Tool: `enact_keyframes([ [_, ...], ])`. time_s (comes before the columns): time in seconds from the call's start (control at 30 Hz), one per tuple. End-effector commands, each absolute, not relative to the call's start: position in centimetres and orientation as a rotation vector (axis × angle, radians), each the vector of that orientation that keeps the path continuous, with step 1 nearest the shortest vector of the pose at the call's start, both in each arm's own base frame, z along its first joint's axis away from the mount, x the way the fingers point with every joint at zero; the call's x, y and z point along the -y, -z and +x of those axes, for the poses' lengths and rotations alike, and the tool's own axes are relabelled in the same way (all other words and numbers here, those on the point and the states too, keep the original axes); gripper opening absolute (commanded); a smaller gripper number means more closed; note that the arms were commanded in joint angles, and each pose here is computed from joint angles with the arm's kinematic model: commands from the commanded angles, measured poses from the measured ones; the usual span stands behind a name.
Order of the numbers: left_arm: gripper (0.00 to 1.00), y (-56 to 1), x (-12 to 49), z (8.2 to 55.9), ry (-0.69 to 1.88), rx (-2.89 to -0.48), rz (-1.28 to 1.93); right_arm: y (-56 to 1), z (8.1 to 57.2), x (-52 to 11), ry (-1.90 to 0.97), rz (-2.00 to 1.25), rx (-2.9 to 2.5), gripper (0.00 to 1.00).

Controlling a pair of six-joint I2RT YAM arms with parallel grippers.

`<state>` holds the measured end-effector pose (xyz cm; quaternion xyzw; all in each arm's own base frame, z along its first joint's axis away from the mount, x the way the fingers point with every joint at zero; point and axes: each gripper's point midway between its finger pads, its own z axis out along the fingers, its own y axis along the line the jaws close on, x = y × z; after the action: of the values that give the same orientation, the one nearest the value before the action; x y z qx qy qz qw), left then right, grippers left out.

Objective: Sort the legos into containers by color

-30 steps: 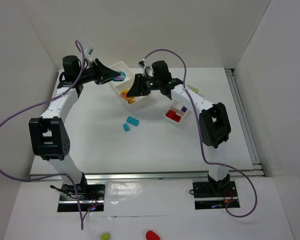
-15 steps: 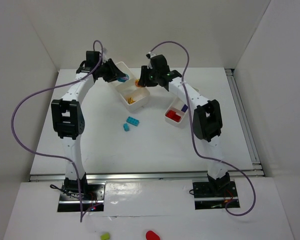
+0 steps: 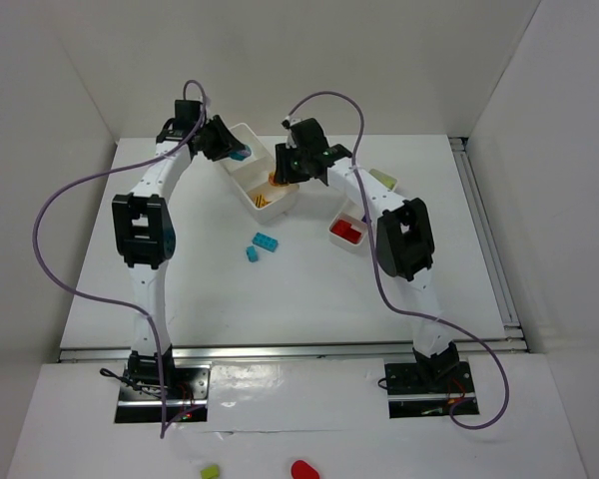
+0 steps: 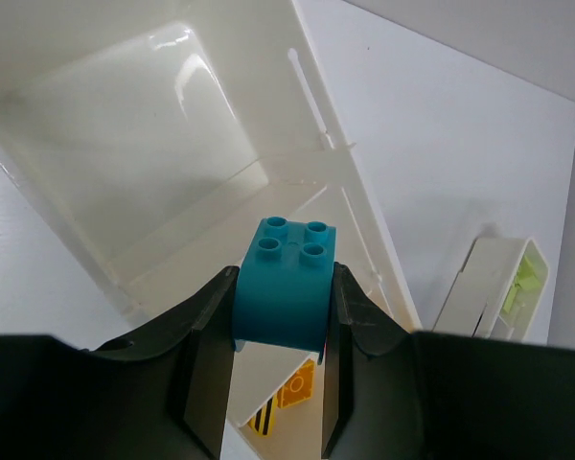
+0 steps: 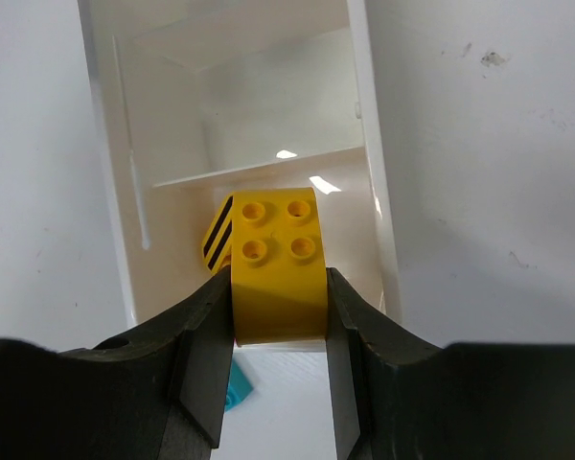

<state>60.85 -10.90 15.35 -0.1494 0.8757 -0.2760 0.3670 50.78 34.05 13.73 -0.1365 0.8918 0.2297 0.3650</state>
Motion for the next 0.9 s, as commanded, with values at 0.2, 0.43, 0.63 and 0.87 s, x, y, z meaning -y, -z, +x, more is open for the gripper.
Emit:
enact_keyframes([
  [0.2,0.63,-14.6,9.6,63.3,0.748,-2.2,-0.44,-14.1,50.7,-36.1,-0.599,-0.424,-2.267,0.67],
  [0.43,1.0,-18.0,9.9,63.4,0.764,-2.137,-0.376,-17.0,50.7,-36.1,-0.581,-0.41,-2.219,0.87],
  [0.63,1.0,-22.6,9.8,61.0,0.744,-2.1,-0.294,-22.5,49.9,-33.5,-0.496,-0.312,-2.086,0.87],
  [0.87,0.98,-25.5,12.3,51.5,0.609,-2.169,-0.119,-25.1,46.8,-29.5,-0.407,-0.188,-2.053,0.87],
])
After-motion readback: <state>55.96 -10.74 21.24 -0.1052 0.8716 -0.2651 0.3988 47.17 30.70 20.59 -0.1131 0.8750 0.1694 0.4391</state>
